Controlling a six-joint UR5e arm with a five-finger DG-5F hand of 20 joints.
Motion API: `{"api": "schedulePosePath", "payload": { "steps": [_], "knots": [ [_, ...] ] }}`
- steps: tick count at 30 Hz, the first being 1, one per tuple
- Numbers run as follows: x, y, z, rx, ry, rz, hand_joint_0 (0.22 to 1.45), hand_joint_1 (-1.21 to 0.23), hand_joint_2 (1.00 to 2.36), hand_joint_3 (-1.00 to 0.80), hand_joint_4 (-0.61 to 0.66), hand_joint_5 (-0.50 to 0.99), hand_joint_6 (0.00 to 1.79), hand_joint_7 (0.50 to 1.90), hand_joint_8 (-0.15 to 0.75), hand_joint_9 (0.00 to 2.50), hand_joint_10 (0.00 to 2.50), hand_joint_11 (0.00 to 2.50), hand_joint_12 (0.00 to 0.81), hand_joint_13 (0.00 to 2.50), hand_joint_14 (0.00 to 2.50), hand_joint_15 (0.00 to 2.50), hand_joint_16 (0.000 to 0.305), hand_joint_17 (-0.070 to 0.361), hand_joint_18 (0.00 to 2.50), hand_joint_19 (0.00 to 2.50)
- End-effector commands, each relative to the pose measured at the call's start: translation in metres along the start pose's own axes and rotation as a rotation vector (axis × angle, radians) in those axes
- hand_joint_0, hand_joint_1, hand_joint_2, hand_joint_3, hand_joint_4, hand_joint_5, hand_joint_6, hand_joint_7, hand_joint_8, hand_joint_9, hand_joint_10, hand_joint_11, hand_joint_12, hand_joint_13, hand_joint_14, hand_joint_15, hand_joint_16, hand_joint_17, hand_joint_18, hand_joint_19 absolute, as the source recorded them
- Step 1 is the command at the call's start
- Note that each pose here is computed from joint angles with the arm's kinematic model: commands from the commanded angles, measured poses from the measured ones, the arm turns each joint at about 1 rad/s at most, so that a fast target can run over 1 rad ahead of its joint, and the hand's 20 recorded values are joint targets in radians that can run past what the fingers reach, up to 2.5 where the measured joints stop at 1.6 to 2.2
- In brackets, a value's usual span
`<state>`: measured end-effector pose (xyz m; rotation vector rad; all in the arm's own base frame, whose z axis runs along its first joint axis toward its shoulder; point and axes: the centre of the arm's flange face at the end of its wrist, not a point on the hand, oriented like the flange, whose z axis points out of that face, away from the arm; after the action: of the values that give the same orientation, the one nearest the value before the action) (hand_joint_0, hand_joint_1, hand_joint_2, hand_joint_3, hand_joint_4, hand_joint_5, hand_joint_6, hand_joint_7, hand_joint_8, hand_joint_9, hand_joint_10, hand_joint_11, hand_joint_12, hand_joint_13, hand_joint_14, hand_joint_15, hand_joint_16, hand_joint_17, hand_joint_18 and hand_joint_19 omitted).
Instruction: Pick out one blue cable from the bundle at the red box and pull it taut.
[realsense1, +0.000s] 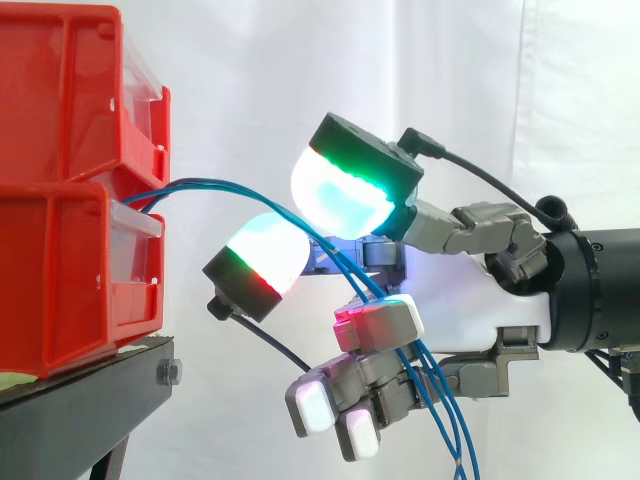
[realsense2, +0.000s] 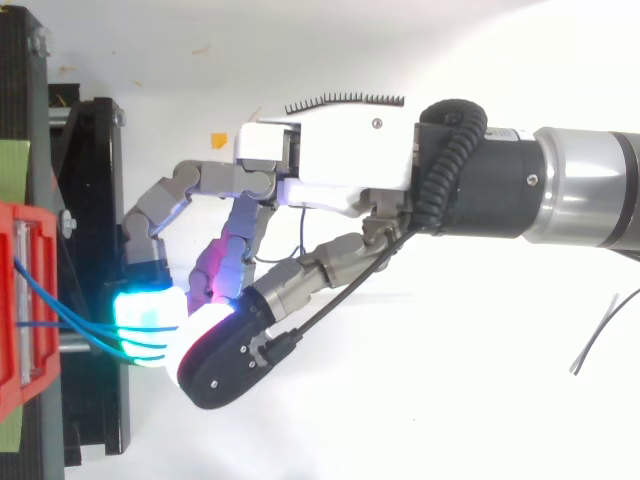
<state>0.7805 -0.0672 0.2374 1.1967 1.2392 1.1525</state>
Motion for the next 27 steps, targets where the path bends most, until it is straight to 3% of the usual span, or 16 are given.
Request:
{"api": "schedulePosePath", "payload": {
  "steps": [1, 4, 9, 14, 15, 19, 27],
  "knots": [
    [0.0, 0.0004, 0.0002, -0.002, 0.0, 0.0, 0.6, -0.72, 1.0, -0.48, -0.13, -0.08, 0.87, 0.9, 0.247, 1.36, 0.04, 0.94, 0.298, 0.95, 0.02, 0.55, 0.043, 0.096, 0.83, 0.71],
    [0.0, -0.0003, -0.0001, 0.0, 0.0, 0.0, 0.61, -0.78, 1.01, -0.36, -0.1, -0.08, 0.88, 0.93, 0.26, 1.36, 0.04, 0.96, 0.302, 0.95, 0.02, 0.55, 0.043, 0.097, 0.83, 0.71],
    [0.0003, -0.0003, -0.0001, 0.0, 0.003, 0.0, 0.65, -0.88, 1.02, -0.32, -0.06, -0.08, 0.9, 0.94, 0.263, 1.34, 0.04, 0.97, 0.308, 0.94, 0.02, 0.55, 0.044, 0.098, 0.83, 0.69],
    [0.0003, -0.0005, -0.0002, 0.001, 0.003, 0.0, 0.75, -0.95, 1.01, -0.37, -0.13, -0.09, 0.91, 1.16, 0.255, 1.33, 0.04, 0.96, 0.297, 0.93, 0.02, 0.53, 0.043, 0.096, 0.82, 0.67],
    [0.0003, 0.0002, 0.0001, 0.0, 0.003, 0.0, 0.78, -0.95, 1.01, -0.39, -0.17, -0.09, 0.93, 1.09, 0.25, 1.33, 0.04, 0.96, 0.298, 0.93, 0.02, 0.53, 0.042, 0.095, 0.82, 0.67],
    [0.0003, 0.0004, 0.0002, -0.002, 0.003, 0.0, 0.83, -0.96, 1.01, -0.43, -0.25, -0.07, 0.95, 1.12, 0.239, 1.35, 0.04, 0.98, 0.289, 0.95, 0.02, 0.55, 0.04, 0.09, 0.81, 0.69],
    [0.0008, 0.0007, 0.0005, -0.005, 0.007, 0.001, 0.81, -0.97, 1.0, -0.5, -0.3, -0.07, 0.97, 1.04, 0.233, 1.36, 0.04, 0.98, 0.277, 0.97, 0.02, 0.54, 0.039, 0.089, 0.86, 0.64]
  ]
}}
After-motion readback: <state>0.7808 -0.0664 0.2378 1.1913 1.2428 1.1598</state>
